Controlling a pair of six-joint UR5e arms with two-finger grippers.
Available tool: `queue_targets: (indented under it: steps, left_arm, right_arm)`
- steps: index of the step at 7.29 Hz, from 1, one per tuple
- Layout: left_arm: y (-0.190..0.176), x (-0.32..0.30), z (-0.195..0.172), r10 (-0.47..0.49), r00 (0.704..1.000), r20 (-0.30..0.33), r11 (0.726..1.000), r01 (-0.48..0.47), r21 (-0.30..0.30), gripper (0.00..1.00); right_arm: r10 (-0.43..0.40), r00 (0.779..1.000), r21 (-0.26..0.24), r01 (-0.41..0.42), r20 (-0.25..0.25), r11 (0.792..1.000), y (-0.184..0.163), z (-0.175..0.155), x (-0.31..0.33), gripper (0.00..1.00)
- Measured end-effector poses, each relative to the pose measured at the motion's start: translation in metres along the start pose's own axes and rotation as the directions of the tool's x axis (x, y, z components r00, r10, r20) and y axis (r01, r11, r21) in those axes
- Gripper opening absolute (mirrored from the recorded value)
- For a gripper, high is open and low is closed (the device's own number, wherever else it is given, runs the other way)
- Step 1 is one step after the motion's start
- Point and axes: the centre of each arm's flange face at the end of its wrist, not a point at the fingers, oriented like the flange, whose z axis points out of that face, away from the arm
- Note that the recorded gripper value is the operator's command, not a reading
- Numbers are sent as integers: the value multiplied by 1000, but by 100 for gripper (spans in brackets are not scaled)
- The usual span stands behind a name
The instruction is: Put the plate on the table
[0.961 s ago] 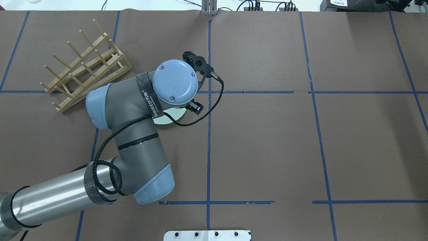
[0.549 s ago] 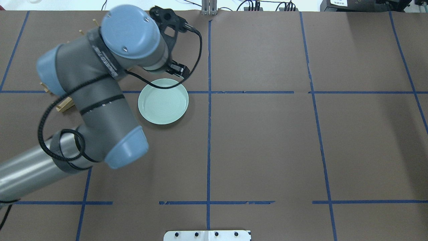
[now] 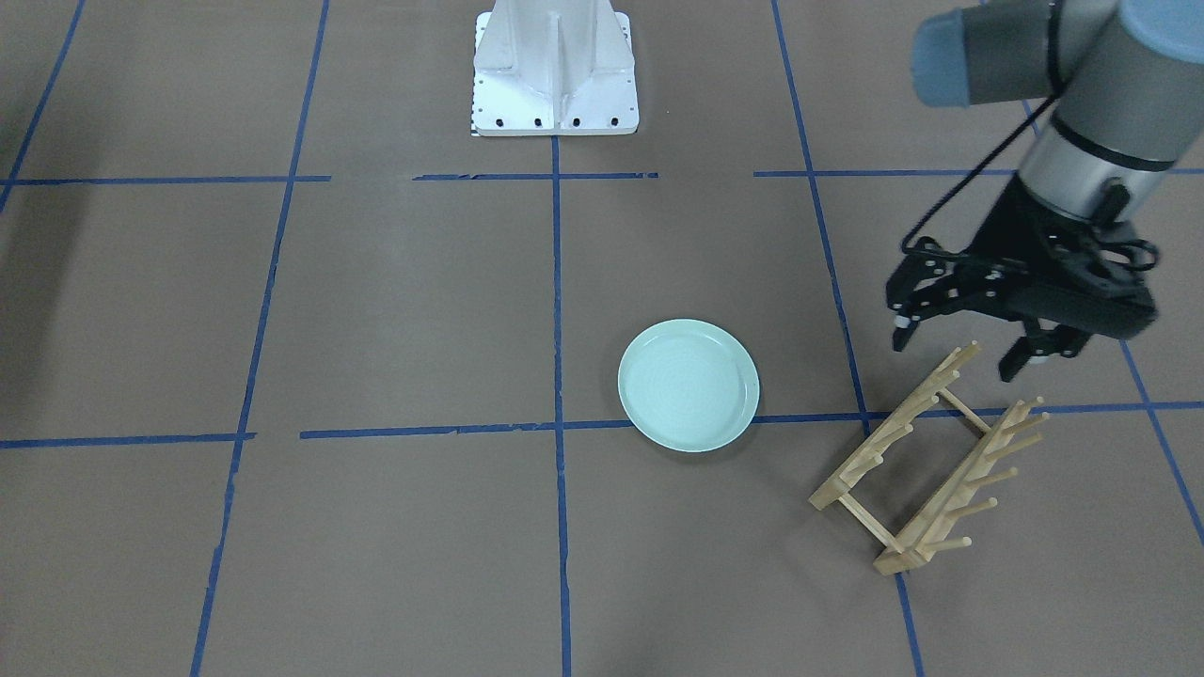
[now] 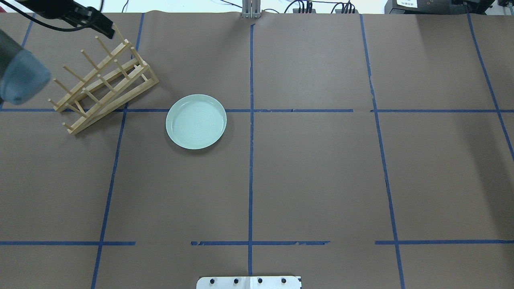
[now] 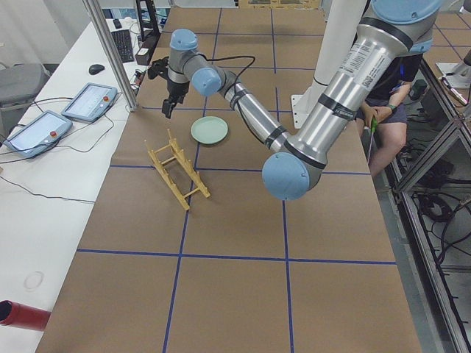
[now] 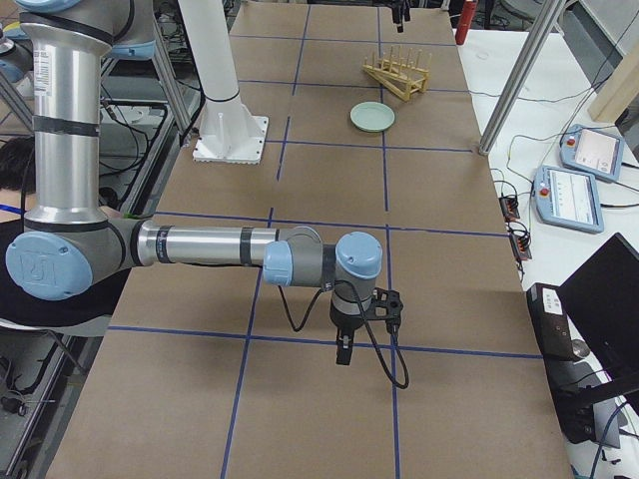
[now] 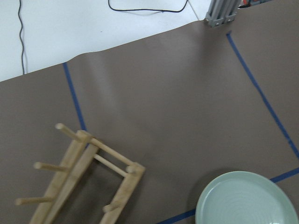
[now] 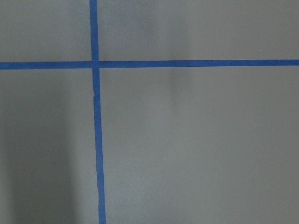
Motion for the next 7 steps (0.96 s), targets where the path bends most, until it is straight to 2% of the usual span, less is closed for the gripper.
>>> queue_targets:
  steps: [2,4,7]
  left_arm:
    - [41,-149,-12,-20,998,55,998,22,-52,100]
    - [108,-283,7,-64,995,71,984,75,-160,100]
    - [233,-378,30,-214,971,111,932,237,-273,100]
  right_arm:
    - [0,1000,0,0,0,1000,0,0,0,100]
    - [0,1000,0,0,0,1000,0,0,0,100]
    - [0,1000,0,0,0,1000,0,0,0,100]
